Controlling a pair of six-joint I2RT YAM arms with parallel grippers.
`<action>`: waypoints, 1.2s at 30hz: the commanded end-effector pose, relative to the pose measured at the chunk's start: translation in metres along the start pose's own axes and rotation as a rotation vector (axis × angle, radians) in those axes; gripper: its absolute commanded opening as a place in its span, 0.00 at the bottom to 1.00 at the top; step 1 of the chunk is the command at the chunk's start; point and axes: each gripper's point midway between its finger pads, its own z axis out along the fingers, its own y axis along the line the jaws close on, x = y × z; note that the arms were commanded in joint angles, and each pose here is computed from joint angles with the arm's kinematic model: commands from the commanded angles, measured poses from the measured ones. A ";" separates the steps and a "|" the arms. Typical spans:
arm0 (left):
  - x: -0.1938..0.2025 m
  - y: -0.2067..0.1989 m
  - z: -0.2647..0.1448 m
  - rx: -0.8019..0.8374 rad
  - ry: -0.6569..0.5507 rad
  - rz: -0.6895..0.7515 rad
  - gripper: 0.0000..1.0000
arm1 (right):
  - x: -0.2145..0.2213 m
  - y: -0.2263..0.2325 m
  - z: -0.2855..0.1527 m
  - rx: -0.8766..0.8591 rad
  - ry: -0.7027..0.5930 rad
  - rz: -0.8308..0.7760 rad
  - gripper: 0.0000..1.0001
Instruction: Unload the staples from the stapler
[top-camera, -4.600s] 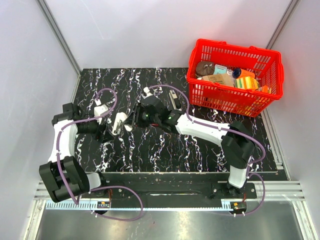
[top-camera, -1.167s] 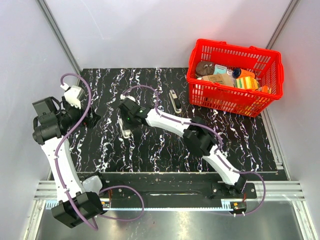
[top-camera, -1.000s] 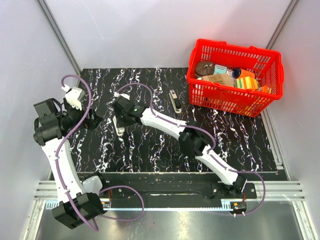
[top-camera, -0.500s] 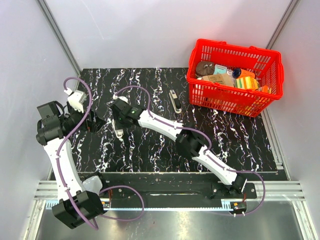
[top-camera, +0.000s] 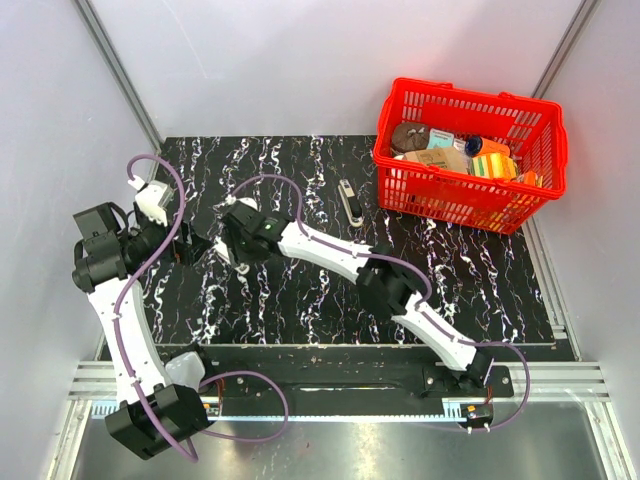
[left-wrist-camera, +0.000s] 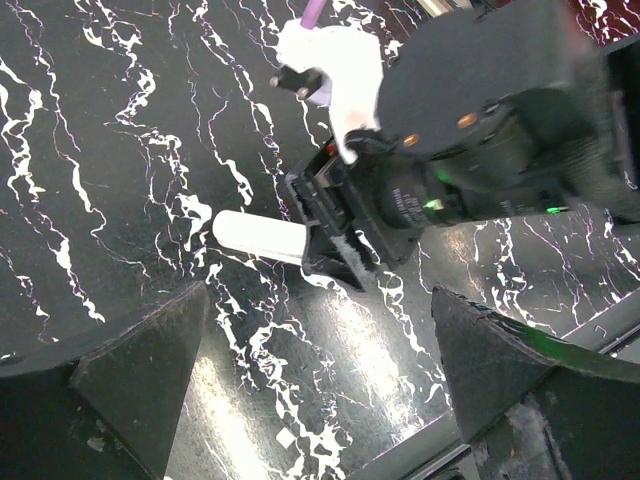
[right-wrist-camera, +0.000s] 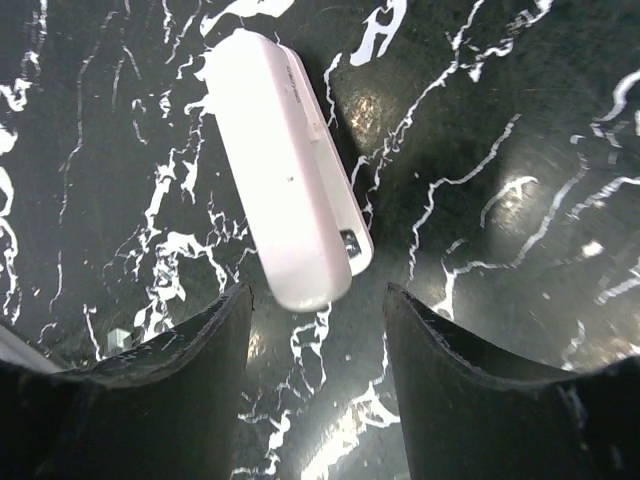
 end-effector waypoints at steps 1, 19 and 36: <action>-0.009 -0.002 -0.001 0.012 -0.047 0.062 0.99 | -0.066 0.009 -0.080 -0.023 -0.181 -0.033 0.61; -0.009 -0.013 -0.002 0.055 -0.069 0.070 0.99 | -0.083 -0.213 -0.062 0.398 -0.219 0.048 0.46; -0.007 -0.013 -0.001 0.057 -0.065 0.072 0.99 | -0.046 -0.263 -0.051 0.515 -0.165 0.102 0.41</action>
